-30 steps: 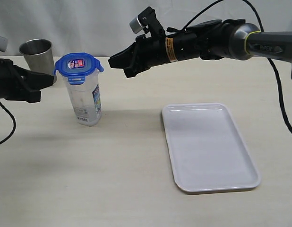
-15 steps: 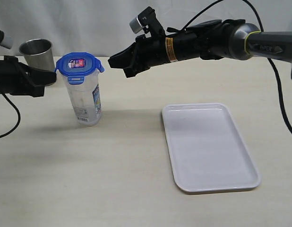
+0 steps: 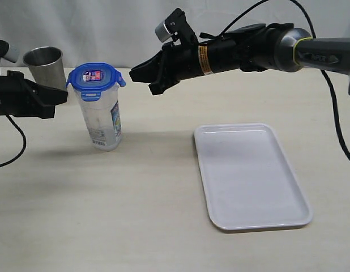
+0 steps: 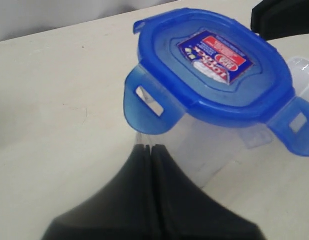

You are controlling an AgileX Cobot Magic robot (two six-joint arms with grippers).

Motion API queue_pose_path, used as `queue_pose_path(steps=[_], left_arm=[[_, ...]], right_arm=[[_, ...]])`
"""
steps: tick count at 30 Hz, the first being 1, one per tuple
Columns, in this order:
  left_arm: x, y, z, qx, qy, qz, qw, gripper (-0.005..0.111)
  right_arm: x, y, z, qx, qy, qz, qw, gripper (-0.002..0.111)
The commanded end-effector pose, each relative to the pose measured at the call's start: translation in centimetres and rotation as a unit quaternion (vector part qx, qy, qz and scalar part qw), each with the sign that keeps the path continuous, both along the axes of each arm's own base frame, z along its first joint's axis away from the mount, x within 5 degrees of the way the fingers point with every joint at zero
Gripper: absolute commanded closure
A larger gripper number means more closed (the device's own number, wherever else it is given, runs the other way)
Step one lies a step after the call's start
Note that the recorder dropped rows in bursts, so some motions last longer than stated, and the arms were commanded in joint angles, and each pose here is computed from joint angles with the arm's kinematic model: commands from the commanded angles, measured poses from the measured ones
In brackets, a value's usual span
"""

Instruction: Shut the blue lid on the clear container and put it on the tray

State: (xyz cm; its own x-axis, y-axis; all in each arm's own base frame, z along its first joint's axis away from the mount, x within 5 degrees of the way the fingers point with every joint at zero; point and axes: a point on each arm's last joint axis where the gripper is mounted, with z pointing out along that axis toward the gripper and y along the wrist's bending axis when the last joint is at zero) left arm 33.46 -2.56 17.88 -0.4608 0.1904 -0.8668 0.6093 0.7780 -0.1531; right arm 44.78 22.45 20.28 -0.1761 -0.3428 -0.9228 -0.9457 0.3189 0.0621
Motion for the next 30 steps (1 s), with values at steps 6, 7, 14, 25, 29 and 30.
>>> queue_pose_path(steps=[6, 7, 14, 25, 29, 30], left_arm=[[0.2, 0.1, 0.0, 0.009, -0.010, -0.002, 1.000, 0.107], [0.2, 0.1, 0.0, 0.009, -0.010, -0.002, 1.000, 0.107], [0.2, 0.1, 0.0, 0.009, -0.010, -0.002, 1.000, 0.107], [0.2, 0.0, 0.1, 0.005, -0.011, -0.005, 1.000, 0.107], [0.2, -0.1, 0.1, 0.002, -0.013, -0.009, 1.000, 0.107], [0.2, -0.1, 0.1, 0.002, -0.013, -0.009, 1.000, 0.107]], right_arm=[[0.2, -0.3, 0.4, -0.033, -0.090, 0.015, 0.995, 0.082], [0.2, -0.3, 0.4, -0.033, -0.090, 0.015, 0.995, 0.082], [-0.8, 0.1, 0.6, -0.013, -0.094, 0.078, 0.992, 0.082], [-1.9, 0.4, 0.9, 0.021, -0.038, 0.118, 0.992, 0.082], [-1.9, 0.4, 0.8, 0.025, -0.019, 0.111, 0.993, 0.082], [-1.8, 0.4, 0.7, 0.024, -0.014, 0.108, 0.994, 0.082]])
